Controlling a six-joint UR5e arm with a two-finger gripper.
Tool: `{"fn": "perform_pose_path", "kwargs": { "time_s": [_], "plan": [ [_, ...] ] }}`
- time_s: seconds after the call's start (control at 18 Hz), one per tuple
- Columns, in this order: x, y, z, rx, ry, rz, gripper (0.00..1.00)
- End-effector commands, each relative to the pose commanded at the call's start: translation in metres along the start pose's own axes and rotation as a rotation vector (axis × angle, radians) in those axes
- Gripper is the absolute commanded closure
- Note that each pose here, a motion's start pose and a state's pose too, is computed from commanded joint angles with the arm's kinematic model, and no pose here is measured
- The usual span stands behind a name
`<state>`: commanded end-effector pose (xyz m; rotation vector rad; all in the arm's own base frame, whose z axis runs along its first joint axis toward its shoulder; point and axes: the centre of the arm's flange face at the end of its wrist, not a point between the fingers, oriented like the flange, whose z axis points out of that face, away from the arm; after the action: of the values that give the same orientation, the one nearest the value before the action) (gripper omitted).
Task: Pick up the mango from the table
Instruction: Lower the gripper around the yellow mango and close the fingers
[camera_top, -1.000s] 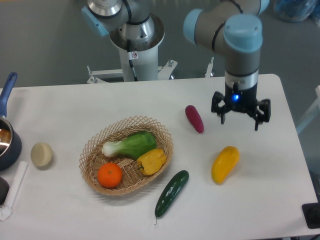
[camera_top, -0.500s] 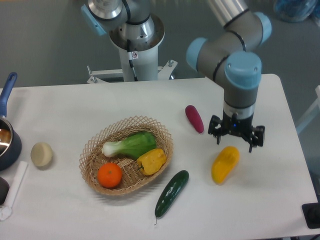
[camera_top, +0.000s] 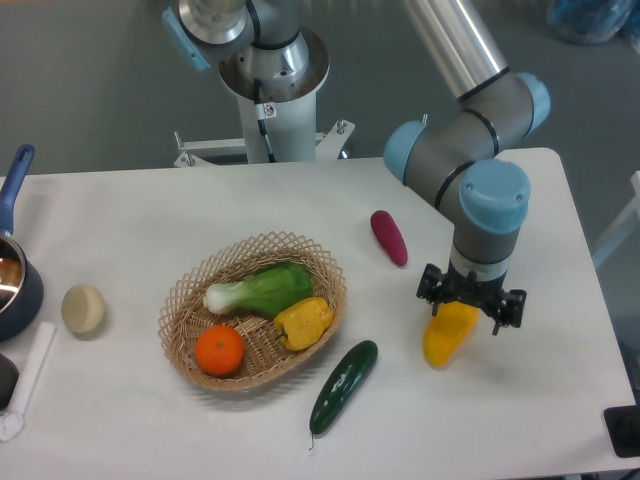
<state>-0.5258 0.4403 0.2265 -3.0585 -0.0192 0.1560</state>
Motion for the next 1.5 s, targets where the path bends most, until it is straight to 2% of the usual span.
{"fn": "perform_pose_path", "kwargs": {
  "time_s": [0.44, 1.0, 1.22, 1.39, 1.5],
  "plan": [
    [0.004, -0.004, 0.019, -0.017, 0.021, 0.079, 0.00],
    [0.008, 0.000, 0.028, -0.029, 0.039, 0.102, 0.00],
    [0.008, 0.001, 0.029, -0.042, 0.034, 0.104, 0.05],
    [0.007, 0.000, 0.028, -0.042, 0.029, 0.104, 0.14],
    [0.005, 0.000, 0.027, -0.044, 0.025, 0.104, 0.15]
  ]
}}
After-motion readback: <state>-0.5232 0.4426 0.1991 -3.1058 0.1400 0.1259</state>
